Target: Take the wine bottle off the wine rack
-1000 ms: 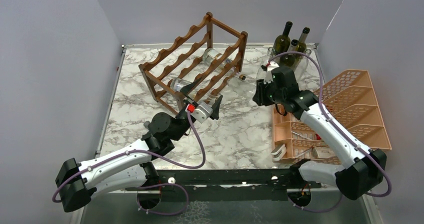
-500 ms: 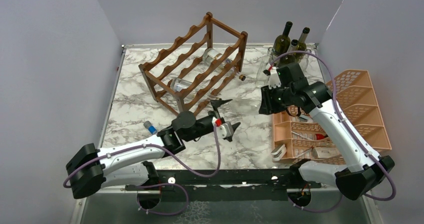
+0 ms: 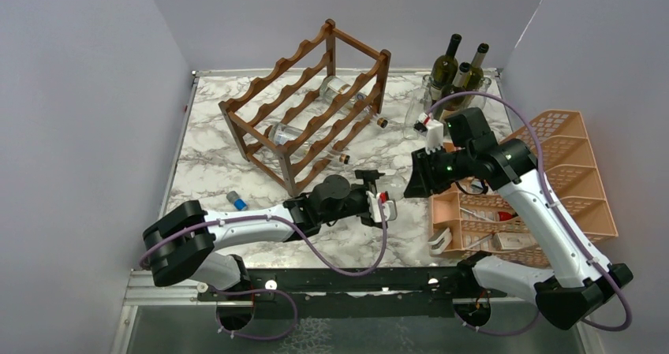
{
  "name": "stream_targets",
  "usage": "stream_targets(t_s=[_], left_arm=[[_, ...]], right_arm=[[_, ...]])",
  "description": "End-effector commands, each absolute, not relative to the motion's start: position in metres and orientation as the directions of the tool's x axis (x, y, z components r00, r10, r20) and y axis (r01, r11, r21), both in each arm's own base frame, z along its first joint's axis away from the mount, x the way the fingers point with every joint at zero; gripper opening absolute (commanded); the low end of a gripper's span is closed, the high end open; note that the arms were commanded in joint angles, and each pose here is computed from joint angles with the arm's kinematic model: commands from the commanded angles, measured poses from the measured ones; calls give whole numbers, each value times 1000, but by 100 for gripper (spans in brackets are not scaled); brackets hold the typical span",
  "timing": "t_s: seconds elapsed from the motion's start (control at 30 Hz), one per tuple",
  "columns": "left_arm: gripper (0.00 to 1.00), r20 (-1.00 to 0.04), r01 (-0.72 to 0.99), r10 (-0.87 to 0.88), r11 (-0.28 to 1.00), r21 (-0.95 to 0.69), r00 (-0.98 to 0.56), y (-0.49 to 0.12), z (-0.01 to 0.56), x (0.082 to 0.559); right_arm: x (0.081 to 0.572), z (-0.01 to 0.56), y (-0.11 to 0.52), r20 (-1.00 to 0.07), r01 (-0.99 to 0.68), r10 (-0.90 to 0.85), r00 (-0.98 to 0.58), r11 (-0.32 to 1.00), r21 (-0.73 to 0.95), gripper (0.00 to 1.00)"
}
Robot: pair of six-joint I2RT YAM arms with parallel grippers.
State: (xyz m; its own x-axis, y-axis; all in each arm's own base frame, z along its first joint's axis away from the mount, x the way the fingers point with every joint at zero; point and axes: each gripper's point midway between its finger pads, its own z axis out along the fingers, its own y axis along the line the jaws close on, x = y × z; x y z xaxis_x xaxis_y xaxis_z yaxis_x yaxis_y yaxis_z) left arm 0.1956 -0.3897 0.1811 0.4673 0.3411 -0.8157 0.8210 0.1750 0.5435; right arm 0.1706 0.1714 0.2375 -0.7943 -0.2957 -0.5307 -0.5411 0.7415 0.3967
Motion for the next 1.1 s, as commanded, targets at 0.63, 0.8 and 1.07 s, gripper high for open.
stream_targets(t_s=[0.63, 0.8, 1.07], left_arm=[[30, -939, 842, 220, 422, 336, 265, -387, 216, 210], [30, -954, 840, 204, 458, 292, 220, -386, 216, 214], [40, -969, 856, 162, 458, 242, 187, -388, 223, 209]], right_arm=[[227, 269, 203, -772, -540, 4, -636, 712, 448, 74], [237, 262, 197, -790, -495, 70, -609, 745, 447, 61], [249, 254, 197, -798, -464, 114, -592, 761, 453, 26]])
